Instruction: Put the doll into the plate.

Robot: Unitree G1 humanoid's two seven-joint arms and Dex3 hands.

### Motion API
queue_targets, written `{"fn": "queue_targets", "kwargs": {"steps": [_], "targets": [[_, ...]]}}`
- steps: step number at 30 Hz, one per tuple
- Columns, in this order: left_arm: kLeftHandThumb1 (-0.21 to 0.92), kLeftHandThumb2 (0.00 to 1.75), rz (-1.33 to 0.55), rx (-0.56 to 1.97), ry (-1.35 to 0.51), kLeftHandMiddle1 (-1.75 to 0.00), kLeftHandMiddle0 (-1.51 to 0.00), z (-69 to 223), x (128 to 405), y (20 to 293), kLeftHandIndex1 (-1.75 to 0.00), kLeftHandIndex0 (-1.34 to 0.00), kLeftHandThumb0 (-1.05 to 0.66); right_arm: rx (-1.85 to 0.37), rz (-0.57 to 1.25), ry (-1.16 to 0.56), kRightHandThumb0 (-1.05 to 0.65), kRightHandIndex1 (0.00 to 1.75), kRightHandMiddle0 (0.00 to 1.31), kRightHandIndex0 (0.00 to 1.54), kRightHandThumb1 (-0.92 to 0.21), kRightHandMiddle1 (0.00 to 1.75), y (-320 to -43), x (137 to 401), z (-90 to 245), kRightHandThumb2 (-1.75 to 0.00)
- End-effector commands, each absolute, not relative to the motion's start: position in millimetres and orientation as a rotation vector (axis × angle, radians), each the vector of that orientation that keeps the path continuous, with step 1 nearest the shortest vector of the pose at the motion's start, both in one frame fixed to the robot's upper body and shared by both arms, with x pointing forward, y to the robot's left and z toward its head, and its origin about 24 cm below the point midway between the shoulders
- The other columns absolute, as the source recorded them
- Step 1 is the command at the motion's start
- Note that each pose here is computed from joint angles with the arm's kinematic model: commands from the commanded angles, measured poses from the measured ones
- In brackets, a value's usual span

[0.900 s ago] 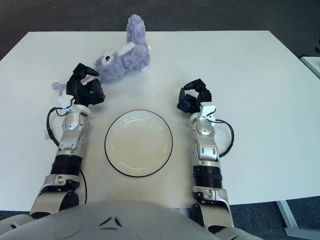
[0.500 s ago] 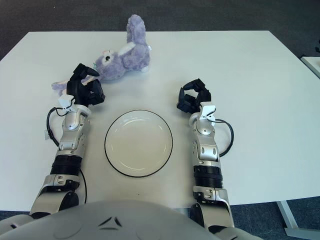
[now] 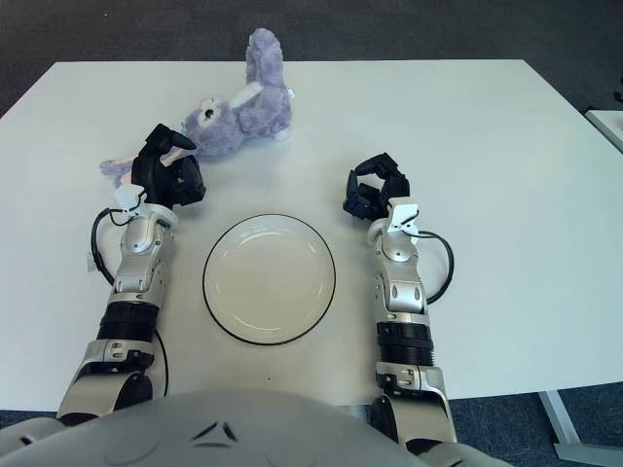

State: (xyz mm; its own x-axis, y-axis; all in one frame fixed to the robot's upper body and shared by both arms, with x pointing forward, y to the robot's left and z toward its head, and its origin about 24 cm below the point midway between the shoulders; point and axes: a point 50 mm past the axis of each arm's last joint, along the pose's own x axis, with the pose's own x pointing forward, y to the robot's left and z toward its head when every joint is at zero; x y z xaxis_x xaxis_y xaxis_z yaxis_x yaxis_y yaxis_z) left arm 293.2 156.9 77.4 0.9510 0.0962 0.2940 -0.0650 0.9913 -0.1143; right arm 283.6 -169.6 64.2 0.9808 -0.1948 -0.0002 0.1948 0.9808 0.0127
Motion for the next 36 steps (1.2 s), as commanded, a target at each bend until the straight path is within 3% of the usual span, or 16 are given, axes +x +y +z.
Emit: {"fn": "queue_targets", "kwargs": {"steps": [1,7,9,11,14,16,21,26,29,36], "targets": [[0.36,1.26,0.086,-0.052,-0.233,-1.75,-1.25,59.6,283.0,163.6,-1.75,-0.58,-0.47,-0.002,-0.193,0.138,-0.44,1.75,0.51,1.26,-0.45,1.75,-169.8,275.6,38.7,-1.15],[0.51,1.07,0.059,0.005,-0.262,-1.75,-1.14,69.6,284.0,164.7,-1.75,-0.46,-0.42,-0.007,-0.19,0.152,-0.43,1.75,0.48,1.24,-0.49,1.75,-169.8,274.9,35.7,-1.11],[0.7,0.81,0.024,0.027,-0.262,-1.75,-1.06,74.2,286.2,168.4,-1.75,-0.33,-0.39,-0.008,-0.19,0.158,-0.43,1.75,0.47,1.23,-0.5,1.75,-169.7,274.8,34.5,-1.09],[0.81,0.67,-0.006,0.042,-0.256,-1.75,-1.0,77.5,288.0,173.1,-1.75,-0.26,-0.37,-0.009,-0.19,0.162,-0.43,1.75,0.47,1.22,-0.51,1.75,-169.4,274.9,33.5,-1.08],[0.88,0.57,-0.06,0.082,-0.237,-1.6,-0.83,83.2,290.4,184.7,-1.75,-0.21,-0.35,-0.01,-0.187,0.167,-0.42,1.75,0.45,1.21,-0.53,1.75,-169.2,275.1,31.6,-1.05],[0.88,0.62,-0.084,0.118,-0.232,-1.52,-0.73,86.1,290.7,189.3,-1.36,-0.08,-0.47,-0.009,-0.184,0.17,-0.42,1.75,0.45,1.21,-0.54,1.75,-169.1,275.3,30.5,-1.04],[0.88,0.65,-0.099,0.172,-0.254,-1.52,-0.65,92.7,290.4,192.9,-1.04,-0.01,-0.58,-0.011,-0.179,0.174,-0.41,1.75,0.43,1.2,-0.56,1.75,-168.5,275.8,28.7,-1.01],[0.89,0.63,-0.118,0.229,-0.326,-1.51,-0.62,108.7,290.9,191.9,-0.89,0.0,-0.62,-0.014,-0.17,0.193,-0.41,1.75,0.42,1.2,-0.58,1.75,-167.5,275.8,25.9,-0.99],[0.85,0.64,-0.132,0.238,-0.361,-1.16,-0.5,115.3,291.8,190.9,-0.81,0.0,-0.58,-0.013,-0.162,0.203,-0.41,1.75,0.41,1.19,-0.59,1.75,-166.3,275.0,23.5,-0.98],[0.78,0.7,-0.128,0.281,-0.391,-0.85,-0.37,123.1,294.7,194.8,-0.75,0.0,-0.53,-0.001,-0.125,0.209,-0.41,1.75,0.41,1.19,-0.59,1.75,-165.9,274.5,19.4,-0.98]]}}
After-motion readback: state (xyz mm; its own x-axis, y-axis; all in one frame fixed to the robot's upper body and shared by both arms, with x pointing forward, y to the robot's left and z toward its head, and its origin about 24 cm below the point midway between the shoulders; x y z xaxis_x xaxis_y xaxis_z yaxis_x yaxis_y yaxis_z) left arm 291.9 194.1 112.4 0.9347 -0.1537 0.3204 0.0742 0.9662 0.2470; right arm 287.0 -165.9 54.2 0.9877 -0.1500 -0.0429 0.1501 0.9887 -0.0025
